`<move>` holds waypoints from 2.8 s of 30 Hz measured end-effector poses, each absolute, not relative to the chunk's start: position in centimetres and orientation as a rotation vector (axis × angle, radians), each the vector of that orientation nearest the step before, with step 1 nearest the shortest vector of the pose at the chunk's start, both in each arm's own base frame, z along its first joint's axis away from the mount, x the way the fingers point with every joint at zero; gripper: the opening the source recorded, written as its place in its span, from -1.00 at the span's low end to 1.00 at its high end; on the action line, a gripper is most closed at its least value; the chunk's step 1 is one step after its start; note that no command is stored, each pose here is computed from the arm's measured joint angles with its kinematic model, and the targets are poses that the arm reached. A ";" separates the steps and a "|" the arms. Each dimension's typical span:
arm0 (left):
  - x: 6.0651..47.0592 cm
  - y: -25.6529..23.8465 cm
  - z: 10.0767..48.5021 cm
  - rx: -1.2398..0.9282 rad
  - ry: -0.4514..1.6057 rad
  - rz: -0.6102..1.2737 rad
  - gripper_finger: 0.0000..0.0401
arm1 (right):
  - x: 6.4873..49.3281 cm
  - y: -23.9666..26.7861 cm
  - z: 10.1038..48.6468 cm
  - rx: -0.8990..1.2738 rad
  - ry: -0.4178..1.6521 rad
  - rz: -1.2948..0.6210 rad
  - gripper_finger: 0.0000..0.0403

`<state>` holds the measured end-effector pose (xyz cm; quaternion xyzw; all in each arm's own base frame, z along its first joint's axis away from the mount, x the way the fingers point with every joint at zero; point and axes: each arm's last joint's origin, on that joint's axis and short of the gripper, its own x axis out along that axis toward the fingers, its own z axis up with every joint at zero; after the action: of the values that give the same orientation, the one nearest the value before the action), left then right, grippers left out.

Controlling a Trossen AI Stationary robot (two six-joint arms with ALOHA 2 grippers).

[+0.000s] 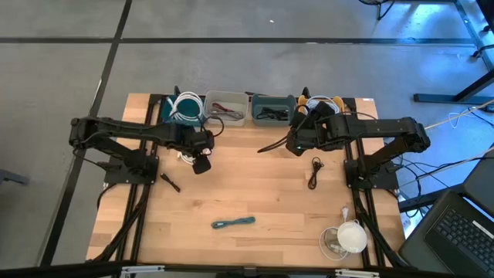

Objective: Pick & Place USB Port
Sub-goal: Put the white HDMI cable into the blue bin

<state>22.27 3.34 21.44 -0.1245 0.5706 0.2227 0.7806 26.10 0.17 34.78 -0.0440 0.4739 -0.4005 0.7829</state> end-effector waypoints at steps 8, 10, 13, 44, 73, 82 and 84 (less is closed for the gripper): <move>22.1 3.9 18.4 -0.267 1.297 0.539 0.13 | 26.1 0.2 34.8 -0.093 1.021 -0.864 0.14; 22.1 4.2 17.6 -0.271 1.296 0.548 0.12 | 26.1 0.2 34.8 -0.094 1.021 -0.864 0.14; 22.1 4.8 16.3 -0.295 1.322 0.547 0.12 | 26.1 0.2 34.8 -0.093 1.020 -0.864 0.14; 22.0 1.1 21.5 -0.212 1.321 0.350 -0.94 | 26.1 0.2 34.8 -0.094 1.020 -0.865 0.14; 19.4 13.3 22.7 0.263 1.148 1.043 -0.94 | 26.2 0.2 34.8 -0.116 1.027 -0.853 0.14; 17.5 14.7 18.4 0.233 1.077 1.063 -0.94 | 26.2 0.2 34.8 -0.113 1.021 -0.852 0.14; 17.2 15.0 18.0 0.229 1.063 1.070 -0.94 | 26.2 0.2 34.8 -0.112 1.019 -0.852 0.14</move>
<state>17.17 15.02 18.02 0.1036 0.4813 0.4846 0.7231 26.23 0.16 34.83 -0.0517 0.4725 -0.3953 0.7860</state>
